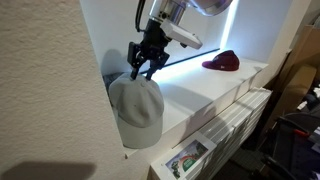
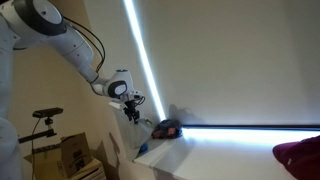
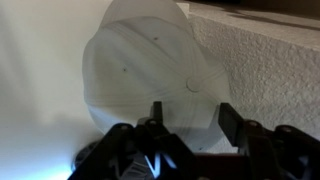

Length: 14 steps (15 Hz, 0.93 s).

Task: Move the gray hat to the right

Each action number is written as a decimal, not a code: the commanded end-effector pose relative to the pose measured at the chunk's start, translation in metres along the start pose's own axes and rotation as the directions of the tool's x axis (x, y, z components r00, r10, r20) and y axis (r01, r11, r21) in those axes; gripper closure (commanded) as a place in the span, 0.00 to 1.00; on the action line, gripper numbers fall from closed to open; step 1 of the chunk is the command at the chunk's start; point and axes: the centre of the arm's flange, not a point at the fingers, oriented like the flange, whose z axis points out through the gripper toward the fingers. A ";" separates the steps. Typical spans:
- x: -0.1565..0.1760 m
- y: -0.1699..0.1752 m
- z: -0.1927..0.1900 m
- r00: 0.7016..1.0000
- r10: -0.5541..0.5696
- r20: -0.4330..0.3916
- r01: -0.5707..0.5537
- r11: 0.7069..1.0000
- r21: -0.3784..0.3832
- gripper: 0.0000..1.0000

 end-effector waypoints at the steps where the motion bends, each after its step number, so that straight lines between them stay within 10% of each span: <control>1: 0.004 0.001 -0.001 0.999 -0.031 -0.023 0.030 0.999 -0.028 0.70; 6: 0.005 -0.002 -0.003 0.996 -0.074 -0.051 0.070 0.995 -0.072 1.00; 14: 0.006 -0.003 -0.006 0.993 -0.063 -0.099 0.055 0.996 -0.076 0.99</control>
